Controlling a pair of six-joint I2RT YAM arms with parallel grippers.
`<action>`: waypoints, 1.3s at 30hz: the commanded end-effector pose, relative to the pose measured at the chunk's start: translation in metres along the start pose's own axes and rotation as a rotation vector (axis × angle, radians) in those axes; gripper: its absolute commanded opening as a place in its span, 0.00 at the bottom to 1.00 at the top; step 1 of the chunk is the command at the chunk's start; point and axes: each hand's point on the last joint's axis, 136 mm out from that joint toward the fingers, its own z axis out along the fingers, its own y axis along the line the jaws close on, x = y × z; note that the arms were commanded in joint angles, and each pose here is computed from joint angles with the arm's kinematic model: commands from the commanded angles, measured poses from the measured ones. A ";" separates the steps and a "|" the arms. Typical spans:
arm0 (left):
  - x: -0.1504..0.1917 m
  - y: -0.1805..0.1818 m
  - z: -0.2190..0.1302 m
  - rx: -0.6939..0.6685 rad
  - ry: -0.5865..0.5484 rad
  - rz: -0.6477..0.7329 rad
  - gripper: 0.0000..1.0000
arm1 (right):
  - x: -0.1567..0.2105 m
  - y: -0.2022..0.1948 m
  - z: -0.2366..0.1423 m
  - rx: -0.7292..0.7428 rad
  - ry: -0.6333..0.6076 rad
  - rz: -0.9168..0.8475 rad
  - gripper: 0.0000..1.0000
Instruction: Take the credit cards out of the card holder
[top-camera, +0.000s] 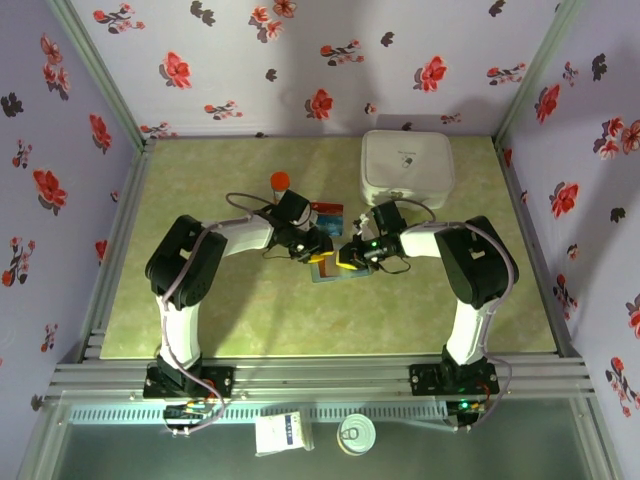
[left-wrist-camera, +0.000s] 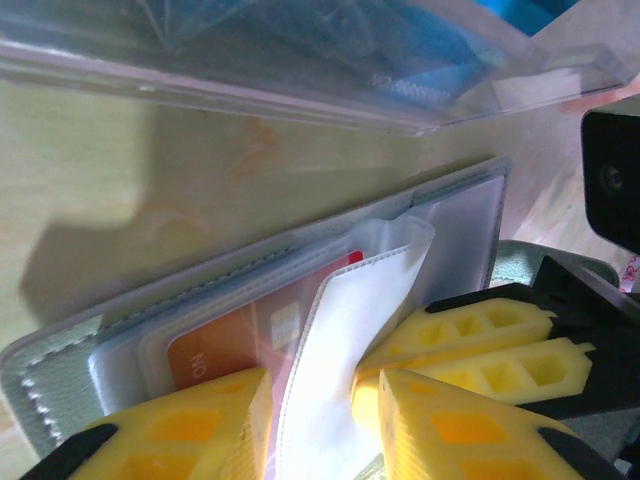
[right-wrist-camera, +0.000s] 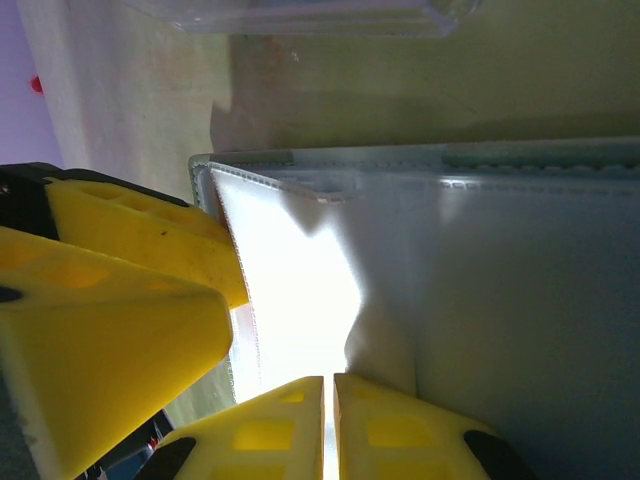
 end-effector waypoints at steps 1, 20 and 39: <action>0.003 -0.001 0.010 0.019 0.023 -0.016 0.30 | 0.016 -0.027 0.005 0.060 0.033 0.073 0.13; -0.001 -0.037 -0.004 0.155 -0.009 0.004 0.24 | -0.006 0.026 -0.058 0.137 -0.129 0.000 0.20; 0.010 -0.077 0.037 0.161 0.071 0.067 0.50 | -0.012 -0.013 -0.149 0.505 -0.277 0.029 0.33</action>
